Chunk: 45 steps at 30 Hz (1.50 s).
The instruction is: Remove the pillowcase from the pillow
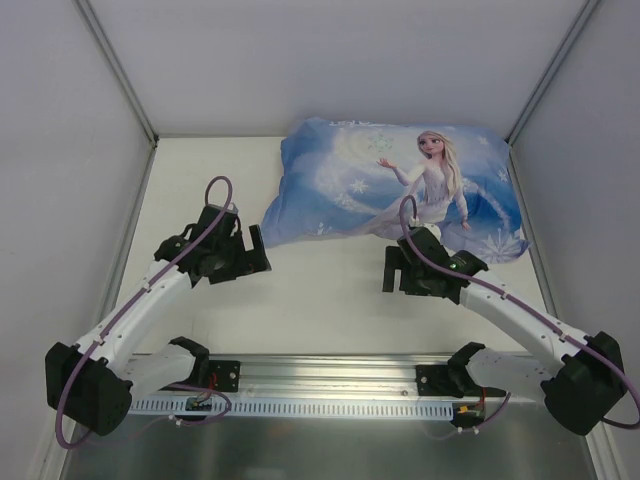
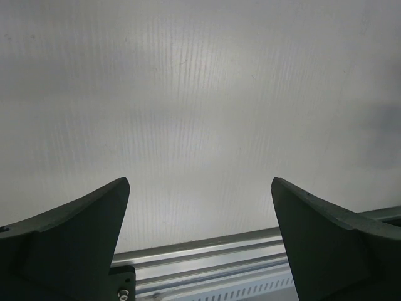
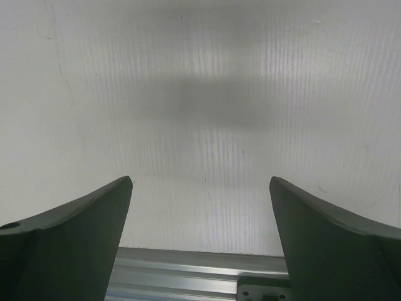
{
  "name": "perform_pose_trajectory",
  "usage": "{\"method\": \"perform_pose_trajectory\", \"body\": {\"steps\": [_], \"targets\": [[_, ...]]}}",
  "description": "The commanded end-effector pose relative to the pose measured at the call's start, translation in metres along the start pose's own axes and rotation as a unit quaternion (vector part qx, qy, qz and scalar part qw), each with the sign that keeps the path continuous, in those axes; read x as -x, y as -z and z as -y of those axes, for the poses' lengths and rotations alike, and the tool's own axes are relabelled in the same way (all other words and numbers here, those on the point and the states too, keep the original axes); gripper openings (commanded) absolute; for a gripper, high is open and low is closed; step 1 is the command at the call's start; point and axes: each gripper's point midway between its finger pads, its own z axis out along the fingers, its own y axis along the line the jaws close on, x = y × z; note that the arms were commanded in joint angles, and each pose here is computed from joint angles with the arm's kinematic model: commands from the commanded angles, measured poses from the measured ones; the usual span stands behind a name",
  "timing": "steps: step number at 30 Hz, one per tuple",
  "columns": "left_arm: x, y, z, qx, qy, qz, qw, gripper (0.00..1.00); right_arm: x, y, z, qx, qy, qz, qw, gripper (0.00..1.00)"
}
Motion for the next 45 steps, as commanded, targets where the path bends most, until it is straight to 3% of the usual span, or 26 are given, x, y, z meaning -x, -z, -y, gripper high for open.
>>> {"method": "perform_pose_trajectory", "body": {"steps": [1, 15, 22, 27, 32, 36, 39, 42, 44, 45], "targets": [[-0.005, 0.0, 0.002, -0.007, 0.017, -0.013, 1.0, 0.99, 0.011, 0.004, -0.005, 0.01, -0.02, 0.031, 0.999, 0.96], [-0.023, -0.015, 0.0, -0.003, 0.019, -0.063, 0.998, 0.99, -0.001, -0.001, 0.005, -0.011, -0.032, 0.031, 0.999, 0.96], [-0.026, -0.022, 0.025, -0.044, -0.039, -0.089, 0.994, 0.99, 0.034, 0.041, 0.045, -0.075, -0.067, 0.197, 0.975, 0.96], [0.023, -0.03, 0.05, -0.039, -0.098, -0.055, 0.993, 0.99, 0.052, 0.069, 0.07, -0.102, -0.064, 0.267, 0.956, 0.96], [0.068, -0.064, 0.053, 0.025, -0.119, -0.031, 0.992, 0.99, 0.05, 0.079, 0.084, -0.138, -0.048, 0.256, 0.956, 0.96], [0.113, -0.078, 0.082, 0.005, -0.161, 0.001, 0.987, 0.99, 0.042, 0.074, 0.085, -0.136, -0.046, 0.245, 0.959, 0.96], [0.115, -0.113, 0.09, -0.024, -0.194, -0.032, 0.98, 0.99, 0.039, 0.072, 0.088, -0.138, -0.046, 0.245, 0.958, 0.96], [0.111, -0.149, 0.081, -0.06, -0.149, -0.079, 0.984, 0.98, 0.036, 0.072, 0.091, -0.136, -0.047, 0.249, 0.958, 0.96], [0.108, -0.163, 0.075, -0.083, -0.107, -0.097, 0.986, 0.88, 0.033, 0.071, 0.092, -0.13, -0.047, 0.249, 0.959, 0.96], [0.102, -0.162, 0.081, -0.103, -0.102, -0.109, 0.983, 0.71, 0.031, 0.07, 0.092, -0.128, -0.048, 0.247, 0.959, 0.96]]}}
